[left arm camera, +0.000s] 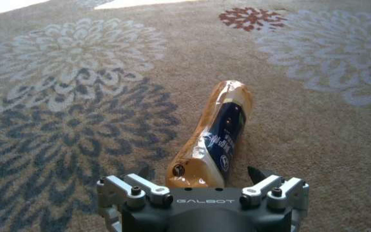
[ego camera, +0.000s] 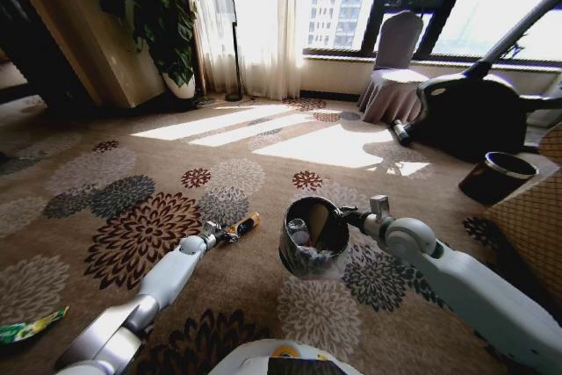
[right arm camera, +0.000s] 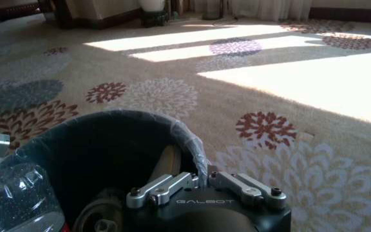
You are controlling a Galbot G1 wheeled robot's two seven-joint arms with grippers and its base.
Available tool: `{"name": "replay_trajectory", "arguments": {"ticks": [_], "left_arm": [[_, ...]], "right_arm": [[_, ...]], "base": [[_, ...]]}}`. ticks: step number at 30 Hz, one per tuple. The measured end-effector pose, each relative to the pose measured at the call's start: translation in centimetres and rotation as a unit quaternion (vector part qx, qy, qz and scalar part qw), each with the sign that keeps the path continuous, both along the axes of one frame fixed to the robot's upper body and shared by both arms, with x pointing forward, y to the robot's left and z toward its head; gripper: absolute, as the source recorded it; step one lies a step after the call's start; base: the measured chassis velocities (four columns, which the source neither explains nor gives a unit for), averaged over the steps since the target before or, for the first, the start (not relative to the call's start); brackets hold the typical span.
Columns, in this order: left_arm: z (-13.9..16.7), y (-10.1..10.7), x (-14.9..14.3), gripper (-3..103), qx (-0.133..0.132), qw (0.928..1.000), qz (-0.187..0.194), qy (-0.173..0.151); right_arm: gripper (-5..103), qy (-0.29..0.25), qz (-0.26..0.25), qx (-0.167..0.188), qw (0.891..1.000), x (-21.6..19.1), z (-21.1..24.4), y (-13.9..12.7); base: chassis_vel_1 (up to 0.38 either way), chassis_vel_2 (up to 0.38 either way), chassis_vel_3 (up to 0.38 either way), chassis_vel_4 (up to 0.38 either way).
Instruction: Pick up the trash from the ground and place it into the trash bin.
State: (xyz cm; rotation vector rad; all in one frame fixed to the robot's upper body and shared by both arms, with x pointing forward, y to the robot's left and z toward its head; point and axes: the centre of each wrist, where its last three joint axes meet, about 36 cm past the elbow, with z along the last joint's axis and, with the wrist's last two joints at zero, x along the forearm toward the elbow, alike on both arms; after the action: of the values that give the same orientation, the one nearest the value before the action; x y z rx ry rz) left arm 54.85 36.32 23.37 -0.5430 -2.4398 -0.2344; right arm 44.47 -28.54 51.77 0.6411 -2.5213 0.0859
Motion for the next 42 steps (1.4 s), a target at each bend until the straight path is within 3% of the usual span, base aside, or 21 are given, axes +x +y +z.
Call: {"name": "replay_trajectory", "arguments": {"ticks": [24,34,36,42], "left_arm": [[0.3,-0.8,-1.0,100,0.001,1.0000,-0.008,0.004],[-0.9,-2.8,-2.4,100,-0.005,0.9995,-0.021,0.024],[-1.5,-3.6,-2.8,100,-0.001,0.9993,-0.024,0.027],[-1.9,-3.2,-3.1,103,0.016,0.9992,-0.025,0.026]], "right_arm": [[2,-0.014,0.017,0.004,1.000,0.8,0.1,0.5],[2,-0.015,0.015,0.002,1.000,1.1,0.0,1.1],[2,-0.014,0.015,0.003,1.000,1.1,0.0,1.1],[2,-0.012,0.012,0.001,1.000,0.8,-0.2,0.7]], "base": [[-0.039,0.042,0.046,-0.043],[-0.043,0.034,0.039,-0.050],[0.000,0.000,0.000,0.000],[0.000,0.000,0.000,0.000]]}}
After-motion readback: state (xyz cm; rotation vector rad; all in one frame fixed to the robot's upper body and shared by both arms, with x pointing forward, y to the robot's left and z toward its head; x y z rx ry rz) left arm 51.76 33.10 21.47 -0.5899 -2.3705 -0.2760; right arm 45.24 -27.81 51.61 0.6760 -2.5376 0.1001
